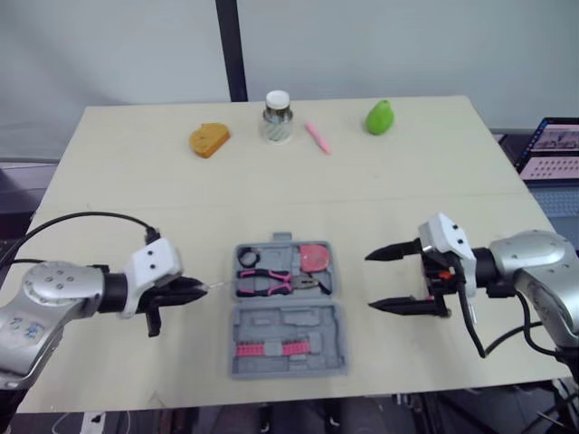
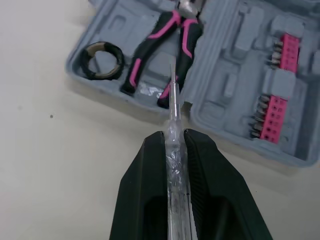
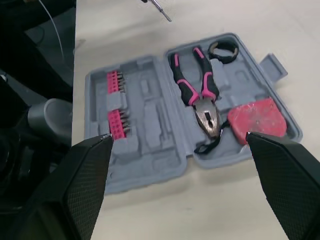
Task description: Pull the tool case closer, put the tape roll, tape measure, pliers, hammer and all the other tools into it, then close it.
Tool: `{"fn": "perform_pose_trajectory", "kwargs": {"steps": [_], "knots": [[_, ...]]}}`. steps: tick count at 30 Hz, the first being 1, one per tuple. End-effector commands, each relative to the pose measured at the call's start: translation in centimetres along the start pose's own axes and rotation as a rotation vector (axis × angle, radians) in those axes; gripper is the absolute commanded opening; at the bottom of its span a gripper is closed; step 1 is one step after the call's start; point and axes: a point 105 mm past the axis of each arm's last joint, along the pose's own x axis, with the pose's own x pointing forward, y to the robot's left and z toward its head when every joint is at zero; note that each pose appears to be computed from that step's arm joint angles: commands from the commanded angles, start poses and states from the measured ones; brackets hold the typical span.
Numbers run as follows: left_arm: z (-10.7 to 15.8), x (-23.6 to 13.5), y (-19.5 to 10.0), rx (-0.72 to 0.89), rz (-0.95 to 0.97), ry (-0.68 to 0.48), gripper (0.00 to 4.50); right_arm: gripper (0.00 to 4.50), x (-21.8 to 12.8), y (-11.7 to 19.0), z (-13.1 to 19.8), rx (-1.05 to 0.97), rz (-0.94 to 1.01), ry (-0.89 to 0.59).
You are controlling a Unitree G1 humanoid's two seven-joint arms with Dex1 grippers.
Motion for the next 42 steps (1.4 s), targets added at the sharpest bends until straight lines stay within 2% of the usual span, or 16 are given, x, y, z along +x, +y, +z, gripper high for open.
{"fn": "perform_pose_trajectory", "kwargs": {"steps": [1,7,14,29,42], "knots": [[2.1,1.7,-1.3,0.084,-0.096,0.031,0.06,4.5,-0.6,0.7,0.9,-0.046,-0.026,0.009],[4.3,4.4,-2.8,0.124,-0.181,0.06,0.06,4.5,-0.1,1.4,1.2,-0.043,-0.032,-0.003],[4.6,6.4,-3.6,0.135,-0.176,0.154,0.06,4.5,0.1,2.0,1.0,-0.024,-0.047,0.003],[6.8,9.4,-4.5,0.108,-0.174,0.172,0.06,4.5,-0.1,2.1,0.5,-0.007,-0.068,0.031],[7.0,10.3,-4.6,0.11,-0.18,0.189,0.06,4.5,-0.2,2.4,0.4,0.017,-0.071,0.032]]}}
